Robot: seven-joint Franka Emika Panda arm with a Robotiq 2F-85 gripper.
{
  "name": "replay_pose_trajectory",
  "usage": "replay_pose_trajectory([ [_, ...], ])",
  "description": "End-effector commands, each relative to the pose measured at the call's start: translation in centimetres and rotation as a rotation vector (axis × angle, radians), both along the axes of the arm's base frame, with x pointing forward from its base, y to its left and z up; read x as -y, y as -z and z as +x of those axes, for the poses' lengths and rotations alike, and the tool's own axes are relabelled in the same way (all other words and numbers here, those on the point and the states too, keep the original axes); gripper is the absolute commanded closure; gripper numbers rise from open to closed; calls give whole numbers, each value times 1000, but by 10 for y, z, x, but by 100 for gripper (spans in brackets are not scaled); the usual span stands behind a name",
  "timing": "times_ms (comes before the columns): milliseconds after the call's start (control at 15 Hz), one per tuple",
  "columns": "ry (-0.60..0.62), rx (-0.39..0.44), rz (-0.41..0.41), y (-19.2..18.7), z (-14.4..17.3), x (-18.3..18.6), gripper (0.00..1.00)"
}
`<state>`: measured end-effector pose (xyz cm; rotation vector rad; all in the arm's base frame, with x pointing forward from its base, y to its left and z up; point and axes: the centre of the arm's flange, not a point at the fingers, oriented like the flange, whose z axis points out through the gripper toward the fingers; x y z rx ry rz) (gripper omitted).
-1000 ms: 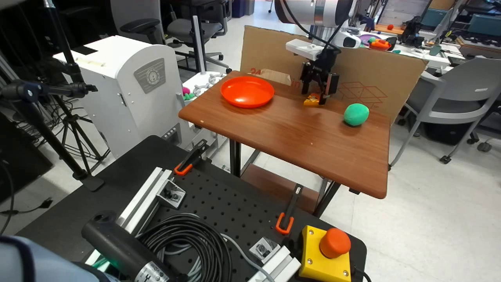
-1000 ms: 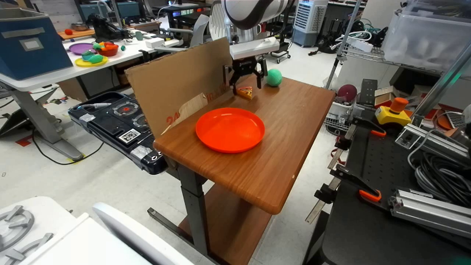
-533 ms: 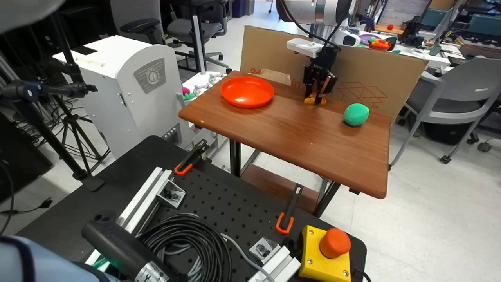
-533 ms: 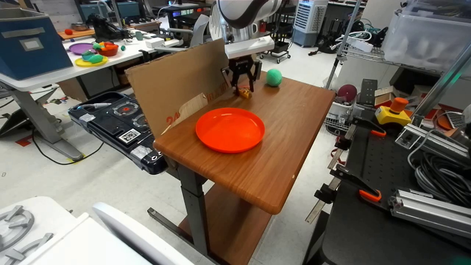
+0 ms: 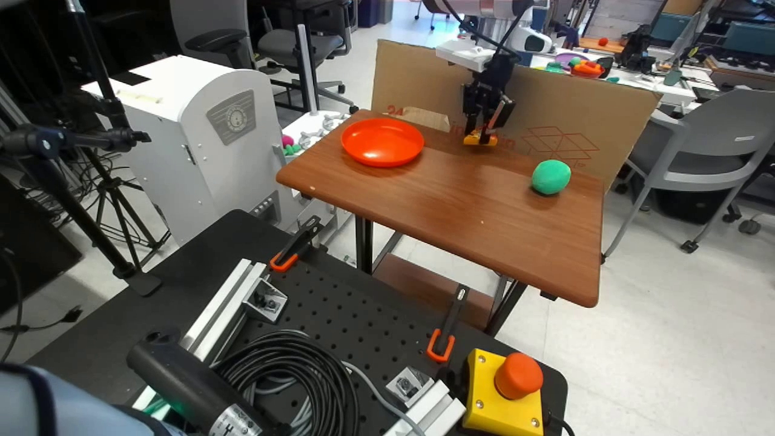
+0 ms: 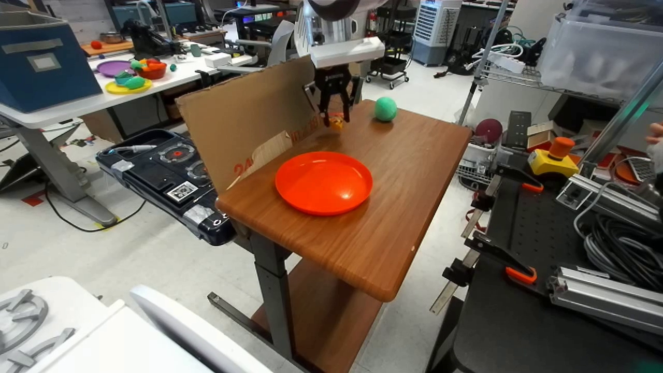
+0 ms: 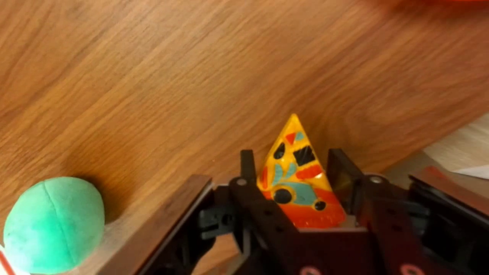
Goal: Put the orange object on the orange plate
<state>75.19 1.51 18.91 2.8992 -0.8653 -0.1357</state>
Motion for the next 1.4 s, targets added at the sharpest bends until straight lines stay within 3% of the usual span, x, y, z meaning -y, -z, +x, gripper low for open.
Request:
replay_pose_trajectory([
  [0, -115, 104, 43, -61, -52, -44, 75],
  [267, -219, 101, 87, -92, -89, -108, 75],
  [533, -318, 2, 98, -78, -139, -143, 75],
  [733, -411, -25, 92, -58, -163, -148, 75],
  [1000, -501, 6, 71, -34, -156, -138, 75],
  [1333, -512, 12, 41, -23, -132, -126, 75],
])
